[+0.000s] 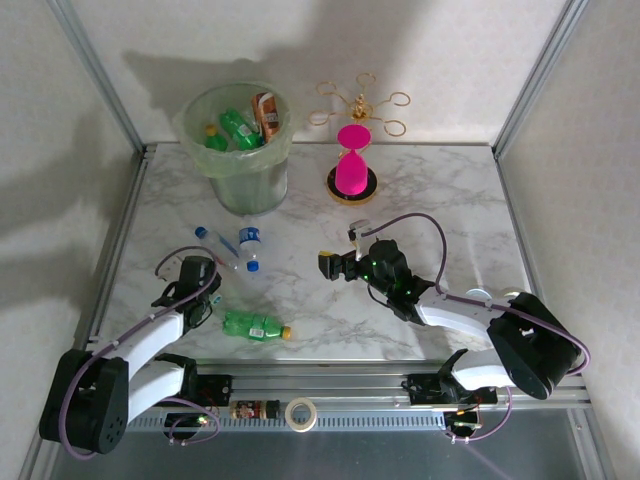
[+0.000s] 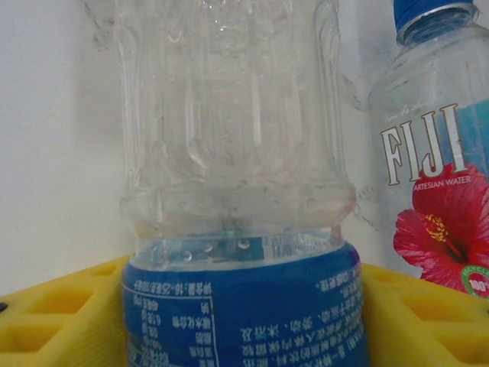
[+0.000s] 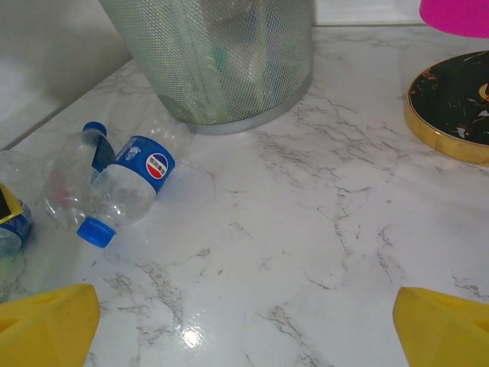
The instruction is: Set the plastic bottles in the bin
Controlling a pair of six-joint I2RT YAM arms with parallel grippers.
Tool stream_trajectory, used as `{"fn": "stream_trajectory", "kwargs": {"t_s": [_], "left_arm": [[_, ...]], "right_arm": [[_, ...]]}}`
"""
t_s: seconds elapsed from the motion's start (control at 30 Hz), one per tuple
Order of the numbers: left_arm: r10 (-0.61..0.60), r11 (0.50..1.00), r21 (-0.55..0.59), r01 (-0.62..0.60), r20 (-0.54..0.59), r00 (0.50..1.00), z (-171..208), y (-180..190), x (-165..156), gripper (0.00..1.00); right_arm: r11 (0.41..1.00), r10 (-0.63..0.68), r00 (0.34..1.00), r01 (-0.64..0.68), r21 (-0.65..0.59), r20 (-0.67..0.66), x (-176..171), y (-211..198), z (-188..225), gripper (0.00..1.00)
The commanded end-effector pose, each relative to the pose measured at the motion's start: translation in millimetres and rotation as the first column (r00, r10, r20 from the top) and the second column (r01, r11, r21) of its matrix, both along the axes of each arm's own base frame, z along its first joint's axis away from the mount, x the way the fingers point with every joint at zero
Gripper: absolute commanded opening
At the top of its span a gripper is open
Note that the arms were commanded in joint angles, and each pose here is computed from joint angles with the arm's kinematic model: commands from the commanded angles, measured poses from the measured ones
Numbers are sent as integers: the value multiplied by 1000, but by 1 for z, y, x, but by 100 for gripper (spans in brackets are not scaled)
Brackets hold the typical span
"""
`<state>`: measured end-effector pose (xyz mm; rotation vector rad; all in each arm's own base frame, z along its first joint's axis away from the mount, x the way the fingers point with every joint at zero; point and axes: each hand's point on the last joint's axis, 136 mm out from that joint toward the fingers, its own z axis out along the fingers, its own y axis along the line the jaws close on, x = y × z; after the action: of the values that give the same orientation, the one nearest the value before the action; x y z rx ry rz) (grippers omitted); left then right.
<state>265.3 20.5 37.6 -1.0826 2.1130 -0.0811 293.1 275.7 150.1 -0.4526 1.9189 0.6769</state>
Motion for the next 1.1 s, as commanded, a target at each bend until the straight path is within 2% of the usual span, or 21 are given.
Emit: {"fn": "stream_trajectory", "kwargs": {"t_s": [0.0,0.23,0.5,0.7,0.87,1.07], "left_arm": [[26,1000,4,-27,3,1000,1,6,-5,49],[15,999,46,-20,114,993,54,12,10,49],[-38,996,89,6,363,931,166,11,30,49],[-151,988,114,108,500,853,252,-7,51,48],[-237,971,137,193,603,762,318,-27,74,48],[-288,956,167,241,689,665,370,-45,113,47]], "right_arm": [[999,-19,999,18,40,26,4,-1,17,99],[998,-7,999,5,68,40,-2,-3,23,99],[991,30,996,-41,128,86,-14,-5,39,99],[978,106,986,-127,168,127,-29,1,51,99],[963,178,975,-201,178,136,-38,9,56,99],[952,232,965,-251,175,119,-44,16,56,99]]}}
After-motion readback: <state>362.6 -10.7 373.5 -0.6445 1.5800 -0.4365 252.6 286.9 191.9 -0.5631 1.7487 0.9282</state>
